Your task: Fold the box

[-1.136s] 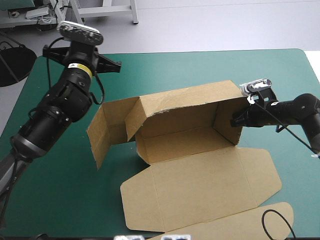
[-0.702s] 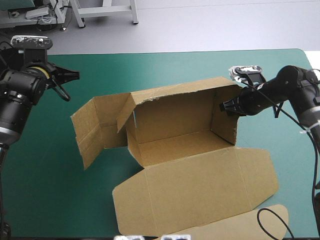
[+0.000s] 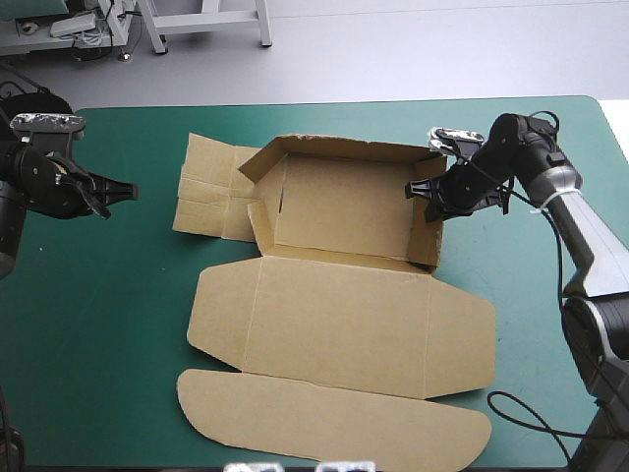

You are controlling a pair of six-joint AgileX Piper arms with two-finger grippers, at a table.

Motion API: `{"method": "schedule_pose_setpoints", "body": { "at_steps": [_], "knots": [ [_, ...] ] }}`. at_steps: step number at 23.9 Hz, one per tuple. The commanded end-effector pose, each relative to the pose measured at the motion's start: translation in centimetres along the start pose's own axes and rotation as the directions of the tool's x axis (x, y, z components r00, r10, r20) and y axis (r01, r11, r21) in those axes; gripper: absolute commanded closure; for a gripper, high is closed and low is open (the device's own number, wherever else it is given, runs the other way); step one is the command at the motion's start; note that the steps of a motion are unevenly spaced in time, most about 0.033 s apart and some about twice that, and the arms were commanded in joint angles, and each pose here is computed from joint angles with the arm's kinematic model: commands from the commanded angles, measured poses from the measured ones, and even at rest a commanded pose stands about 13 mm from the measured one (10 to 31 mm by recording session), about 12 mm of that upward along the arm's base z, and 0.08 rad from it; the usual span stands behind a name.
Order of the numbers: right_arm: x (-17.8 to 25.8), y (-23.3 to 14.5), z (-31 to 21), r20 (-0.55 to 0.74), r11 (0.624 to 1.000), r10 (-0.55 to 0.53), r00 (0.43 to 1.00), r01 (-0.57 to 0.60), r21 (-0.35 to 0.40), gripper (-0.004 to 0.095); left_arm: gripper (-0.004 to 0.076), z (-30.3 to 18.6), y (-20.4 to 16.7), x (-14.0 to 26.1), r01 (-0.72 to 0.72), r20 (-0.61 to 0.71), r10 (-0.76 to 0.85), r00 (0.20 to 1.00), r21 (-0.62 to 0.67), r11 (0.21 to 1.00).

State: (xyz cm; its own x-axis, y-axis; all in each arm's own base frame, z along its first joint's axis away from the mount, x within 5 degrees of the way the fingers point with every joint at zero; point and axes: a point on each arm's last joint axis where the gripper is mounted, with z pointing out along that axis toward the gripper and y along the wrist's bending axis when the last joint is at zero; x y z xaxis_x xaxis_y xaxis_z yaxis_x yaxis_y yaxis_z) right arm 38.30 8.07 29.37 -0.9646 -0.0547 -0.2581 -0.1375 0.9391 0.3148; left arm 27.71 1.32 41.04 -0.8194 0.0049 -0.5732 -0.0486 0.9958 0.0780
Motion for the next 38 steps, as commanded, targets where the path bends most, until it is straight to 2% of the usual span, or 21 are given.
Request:
{"method": "schedule_pose_setpoints", "body": {
  "at_steps": [1,4,8,11,17,19,22,29,32,34,38],
  "knots": [
    [-0.3,0.2,0.3,-0.002,0.999,-0.043,0.999,0.043,-0.014,0.0779,0.0733,-2.2,-0.2,-0.6,0.011,0.103,-0.015,0.995,0.044,0.999],
    [-1.3,-0.3,0.4,0.076,0.998,-0.062,0.995,0.06,0.035,0.0661,0.0733,-2.2,-0.5,-0.5,-0.013,0.099,0.006,0.995,0.07,0.997],
    [-2.2,-0.1,-0.5,0.144,0.996,-0.083,0.986,0.076,0.056,0.0475,0.0733,-2.2,-0.5,-0.5,-0.013,0.099,0.006,0.995,0.07,0.997],
    [-3.0,0.4,-1.9,0.194,0.994,-0.099,0.976,0.09,0.056,0.0401,0.0733,-2.2,-0.5,-0.5,-0.015,0.099,0.008,0.995,0.07,0.997],
    [-4.2,1.9,-6.6,0.267,0.986,-0.161,0.95,0.144,0.081,0.04,0.0733,-2.2,-0.4,-0.5,-0.025,0.103,0.02,0.995,0.055,0.998],
    [-4.4,2.8,-9.9,0.318,0.978,-0.205,0.926,0.178,0.111,0.0401,0.0733,-2.2,-0.4,-0.6,-0.025,0.107,0.019,0.994,0.055,0.998],
    [-4.5,3.7,-12.5,0.396,0.974,-0.224,0.89,0.196,0.11,0.0421,0.0733,-2.2,-0.4,-0.6,-0.027,0.109,0.021,0.994,0.055,0.998],
    [-2.0,5.1,-17.9,0.513,0.989,-0.148,0.845,0.126,0.078,0.0439,0.0733,-2.2,-0.3,-0.6,-0.057,0.109,0.051,0.993,0.05,0.997],
    [-1.0,4.8,-17.3,0.478,0.994,-0.109,0.871,0.089,0.065,0.0439,0.0733,-2.2,-0.3,-0.6,-0.057,0.11,0.052,0.993,0.047,0.997],
    [-0.9,3.7,-14.2,0.384,0.995,-0.084,0.92,0.06,0.075,0.0439,0.0733,-2.2,-0.3,-0.6,-0.069,0.113,0.063,0.992,0.046,0.997],
    [-2.0,2.2,-9.6,0.265,0.994,-0.077,0.961,0.051,0.1,0.0439,0.0733,-2.2,-0.3,-0.6,-0.068,0.109,0.063,0.992,0.048,0.997]
  ]
}}
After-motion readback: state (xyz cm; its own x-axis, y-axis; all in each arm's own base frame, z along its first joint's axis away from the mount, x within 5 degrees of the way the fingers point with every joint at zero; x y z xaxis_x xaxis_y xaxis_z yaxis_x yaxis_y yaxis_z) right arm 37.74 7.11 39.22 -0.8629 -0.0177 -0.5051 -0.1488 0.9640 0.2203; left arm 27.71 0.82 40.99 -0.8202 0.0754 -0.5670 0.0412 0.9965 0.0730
